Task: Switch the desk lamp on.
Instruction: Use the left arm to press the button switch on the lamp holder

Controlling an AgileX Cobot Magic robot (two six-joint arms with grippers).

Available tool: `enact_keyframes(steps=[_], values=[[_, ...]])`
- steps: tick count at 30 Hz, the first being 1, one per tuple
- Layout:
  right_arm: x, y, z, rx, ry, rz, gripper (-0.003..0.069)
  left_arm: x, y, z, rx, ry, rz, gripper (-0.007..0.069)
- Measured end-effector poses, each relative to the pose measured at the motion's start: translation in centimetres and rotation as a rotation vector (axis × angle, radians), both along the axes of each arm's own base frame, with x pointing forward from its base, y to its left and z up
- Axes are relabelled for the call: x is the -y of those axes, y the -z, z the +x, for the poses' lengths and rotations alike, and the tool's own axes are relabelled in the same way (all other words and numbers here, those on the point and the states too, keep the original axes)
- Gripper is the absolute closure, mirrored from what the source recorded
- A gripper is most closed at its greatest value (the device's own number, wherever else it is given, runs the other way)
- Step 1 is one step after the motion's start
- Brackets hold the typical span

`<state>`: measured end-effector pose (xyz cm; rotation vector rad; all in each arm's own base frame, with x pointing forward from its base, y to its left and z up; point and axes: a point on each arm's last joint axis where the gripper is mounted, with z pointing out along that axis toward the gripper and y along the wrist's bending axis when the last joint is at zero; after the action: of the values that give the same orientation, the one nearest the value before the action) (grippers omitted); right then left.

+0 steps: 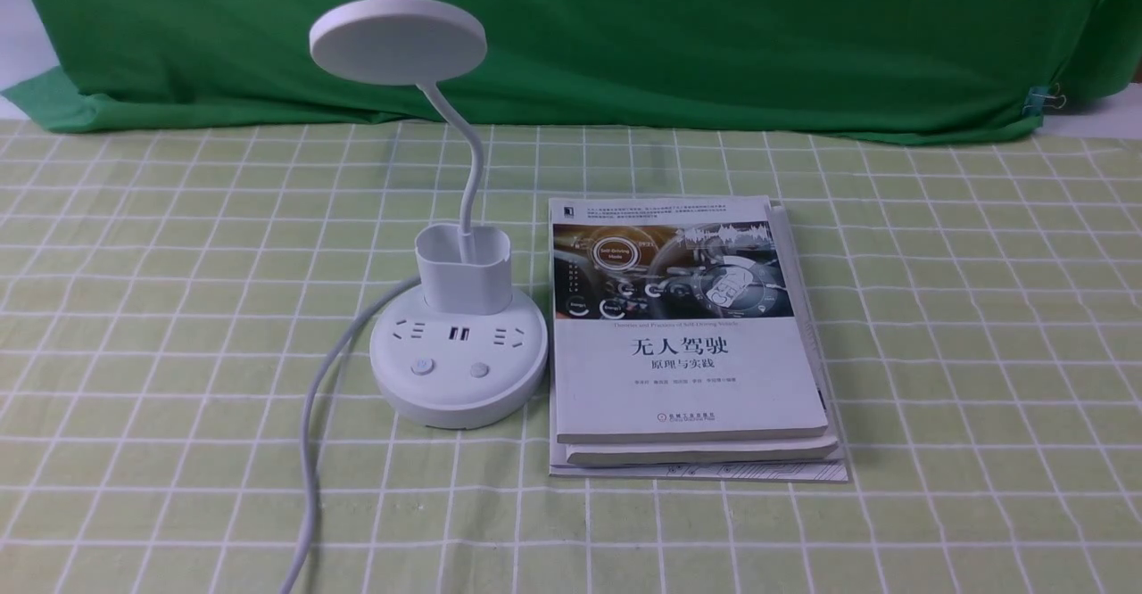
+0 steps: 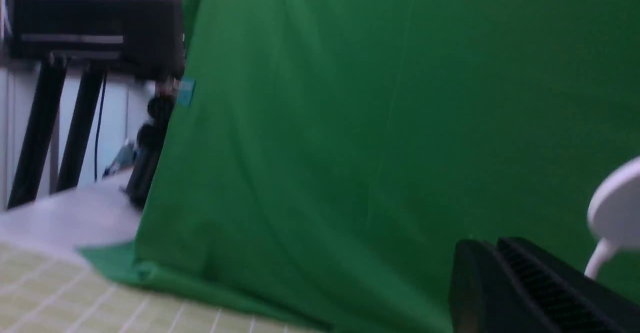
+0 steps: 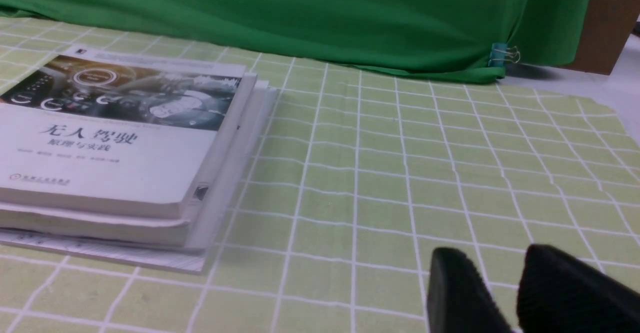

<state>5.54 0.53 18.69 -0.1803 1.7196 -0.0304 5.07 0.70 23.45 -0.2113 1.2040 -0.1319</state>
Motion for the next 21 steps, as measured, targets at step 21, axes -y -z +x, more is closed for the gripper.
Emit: enact_keyframes(steps=[21], values=[[0.0, 0.0, 0.0, 0.000, 0.000, 0.000, 0.0414, 0.3, -5.9, 7.6, -0.565, 0.068, 0.028, 0.0606]])
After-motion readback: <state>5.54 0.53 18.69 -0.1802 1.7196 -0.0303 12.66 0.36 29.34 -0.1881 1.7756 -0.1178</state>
